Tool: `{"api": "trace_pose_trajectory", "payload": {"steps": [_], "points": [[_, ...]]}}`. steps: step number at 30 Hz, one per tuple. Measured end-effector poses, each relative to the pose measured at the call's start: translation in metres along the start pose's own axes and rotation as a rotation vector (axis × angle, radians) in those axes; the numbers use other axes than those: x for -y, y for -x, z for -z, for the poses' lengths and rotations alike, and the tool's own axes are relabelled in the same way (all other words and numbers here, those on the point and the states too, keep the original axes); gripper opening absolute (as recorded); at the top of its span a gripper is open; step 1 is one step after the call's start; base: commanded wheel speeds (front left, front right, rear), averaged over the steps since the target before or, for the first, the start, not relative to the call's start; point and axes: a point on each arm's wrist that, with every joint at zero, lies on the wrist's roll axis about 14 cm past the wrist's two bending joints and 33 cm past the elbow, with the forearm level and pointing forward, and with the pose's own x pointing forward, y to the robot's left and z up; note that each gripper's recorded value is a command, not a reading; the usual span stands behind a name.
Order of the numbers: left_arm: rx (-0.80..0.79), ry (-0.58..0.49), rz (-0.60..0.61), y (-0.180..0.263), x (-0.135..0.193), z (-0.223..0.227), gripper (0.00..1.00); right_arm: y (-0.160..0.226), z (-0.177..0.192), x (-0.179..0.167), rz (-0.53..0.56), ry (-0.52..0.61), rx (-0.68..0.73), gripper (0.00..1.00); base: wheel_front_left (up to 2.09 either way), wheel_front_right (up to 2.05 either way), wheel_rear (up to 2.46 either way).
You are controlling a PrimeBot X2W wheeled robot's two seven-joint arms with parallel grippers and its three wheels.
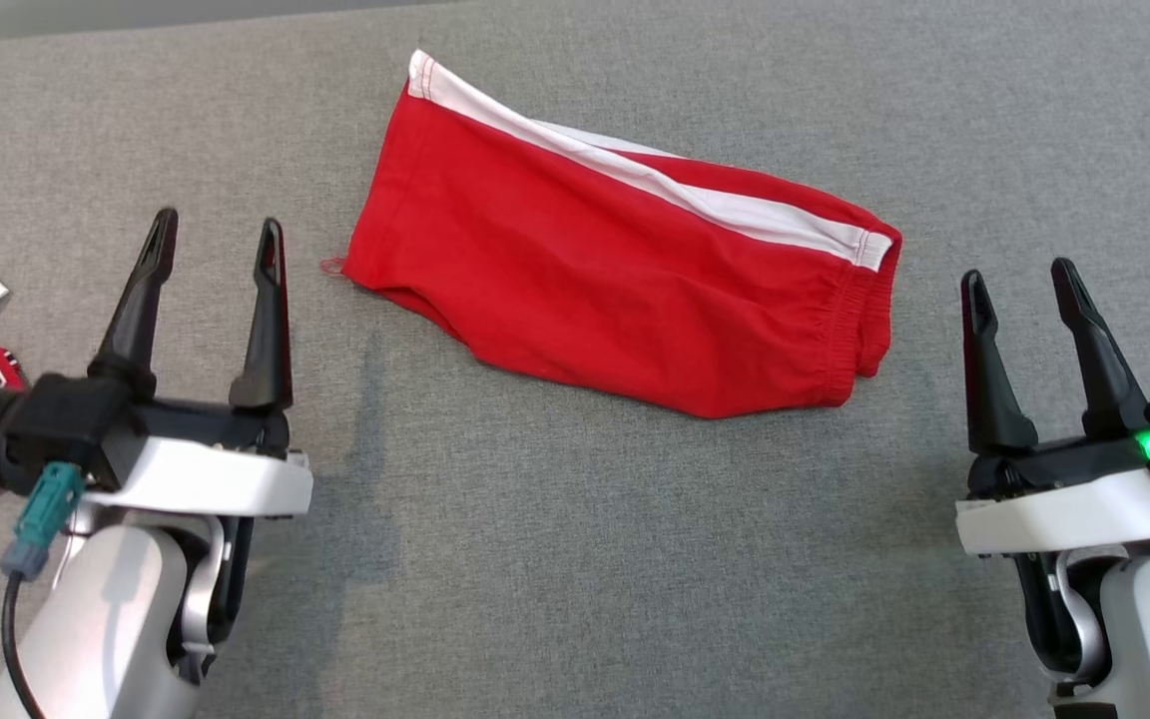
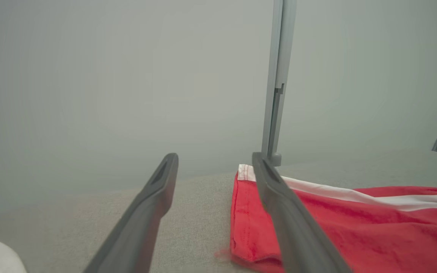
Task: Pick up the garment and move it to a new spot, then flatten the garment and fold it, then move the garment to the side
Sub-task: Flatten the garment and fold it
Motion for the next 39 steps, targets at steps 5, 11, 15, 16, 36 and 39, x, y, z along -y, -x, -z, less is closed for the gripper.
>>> {"api": "trace_pose_trajectory", "payload": {"steps": [5,11,15,16,36,39], "points": [[-0.019,-0.018,-0.020,0.017,-0.001,-0.001,1.00,0.012,0.004,0.006,0.024,0.024,-0.034,1.00,0.00,0.00,0.00],[-0.054,-0.017,-0.023,0.026,-0.001,0.004,1.00,0.019,0.002,0.007,0.036,0.021,-0.039,1.00,0.00,0.00,0.00],[-0.059,-0.017,-0.021,0.027,0.000,0.004,1.00,0.020,0.001,0.008,0.040,0.019,-0.042,1.00,0.00,0.00,0.00],[-0.064,-0.017,-0.018,0.027,0.000,0.005,1.00,0.020,0.001,0.008,0.041,0.018,-0.041,1.00,0.00,0.00,0.00],[-0.204,0.041,0.172,-0.024,0.038,0.037,1.00,0.020,0.012,0.012,0.056,0.003,-0.074,1.00,0.00,0.00,0.00],[-0.314,0.068,0.204,-0.029,0.044,0.066,1.00,0.022,0.017,0.017,0.070,0.004,-0.086,1.00,0.00,0.00,0.00]]}}
